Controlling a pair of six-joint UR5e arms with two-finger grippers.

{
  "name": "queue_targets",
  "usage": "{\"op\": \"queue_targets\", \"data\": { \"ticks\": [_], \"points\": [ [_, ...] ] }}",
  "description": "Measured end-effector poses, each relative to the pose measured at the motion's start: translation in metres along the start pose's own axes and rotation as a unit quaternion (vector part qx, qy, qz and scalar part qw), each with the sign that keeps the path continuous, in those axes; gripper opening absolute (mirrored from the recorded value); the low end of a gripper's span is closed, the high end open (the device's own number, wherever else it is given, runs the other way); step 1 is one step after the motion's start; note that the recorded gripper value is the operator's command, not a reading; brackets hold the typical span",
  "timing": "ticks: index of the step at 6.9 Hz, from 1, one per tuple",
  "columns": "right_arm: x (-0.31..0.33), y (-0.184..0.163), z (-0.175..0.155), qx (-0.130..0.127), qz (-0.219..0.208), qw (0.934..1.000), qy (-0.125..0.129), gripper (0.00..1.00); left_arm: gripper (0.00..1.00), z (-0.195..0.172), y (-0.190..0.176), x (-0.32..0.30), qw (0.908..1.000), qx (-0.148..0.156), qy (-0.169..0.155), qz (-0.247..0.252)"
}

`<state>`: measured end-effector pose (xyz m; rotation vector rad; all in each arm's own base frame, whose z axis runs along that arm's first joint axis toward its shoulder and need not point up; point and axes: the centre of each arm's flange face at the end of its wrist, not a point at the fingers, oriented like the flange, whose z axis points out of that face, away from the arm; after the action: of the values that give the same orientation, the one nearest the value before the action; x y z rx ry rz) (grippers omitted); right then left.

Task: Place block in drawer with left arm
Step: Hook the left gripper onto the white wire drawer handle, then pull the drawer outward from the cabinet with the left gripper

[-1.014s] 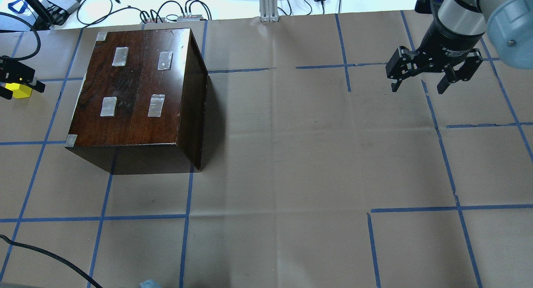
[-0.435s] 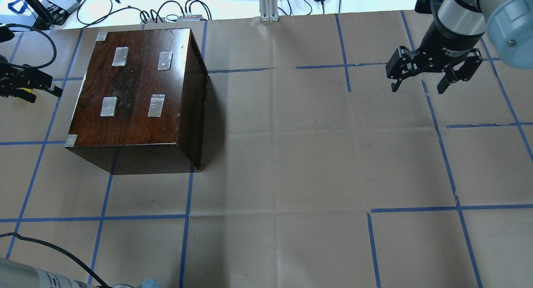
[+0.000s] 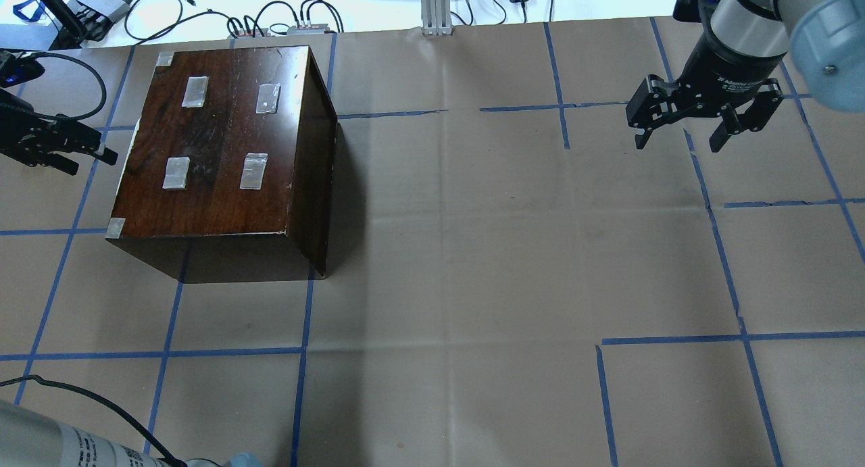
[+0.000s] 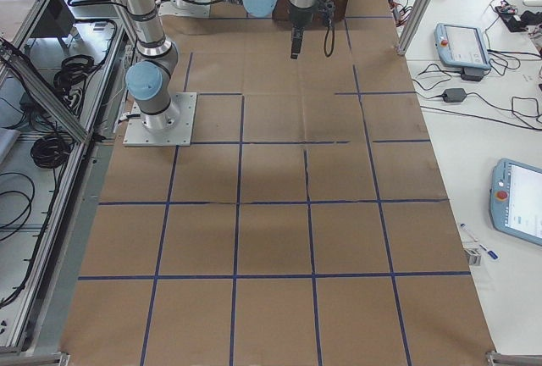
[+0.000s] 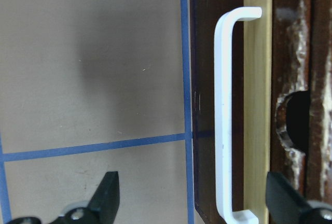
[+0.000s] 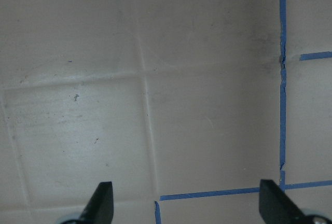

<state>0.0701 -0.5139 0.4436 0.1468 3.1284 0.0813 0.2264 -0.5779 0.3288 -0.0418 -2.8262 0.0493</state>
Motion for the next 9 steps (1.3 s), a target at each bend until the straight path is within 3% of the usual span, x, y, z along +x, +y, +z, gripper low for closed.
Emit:
{"op": "queue_targets", "data": {
  "ticks": [5,9],
  "points": [
    [0.000,0.000,0.000,0.000,0.000,1.0000,0.000,1.00,0.99,0.033,-0.008,-0.012,0.9997,-0.018,0.016,-0.005],
    [0.000,0.000,0.000,0.000,0.000,1.0000,0.000,1.00,0.99,0.040,-0.014,-0.018,0.9999,-0.013,0.011,-0.001]
  ]
}}
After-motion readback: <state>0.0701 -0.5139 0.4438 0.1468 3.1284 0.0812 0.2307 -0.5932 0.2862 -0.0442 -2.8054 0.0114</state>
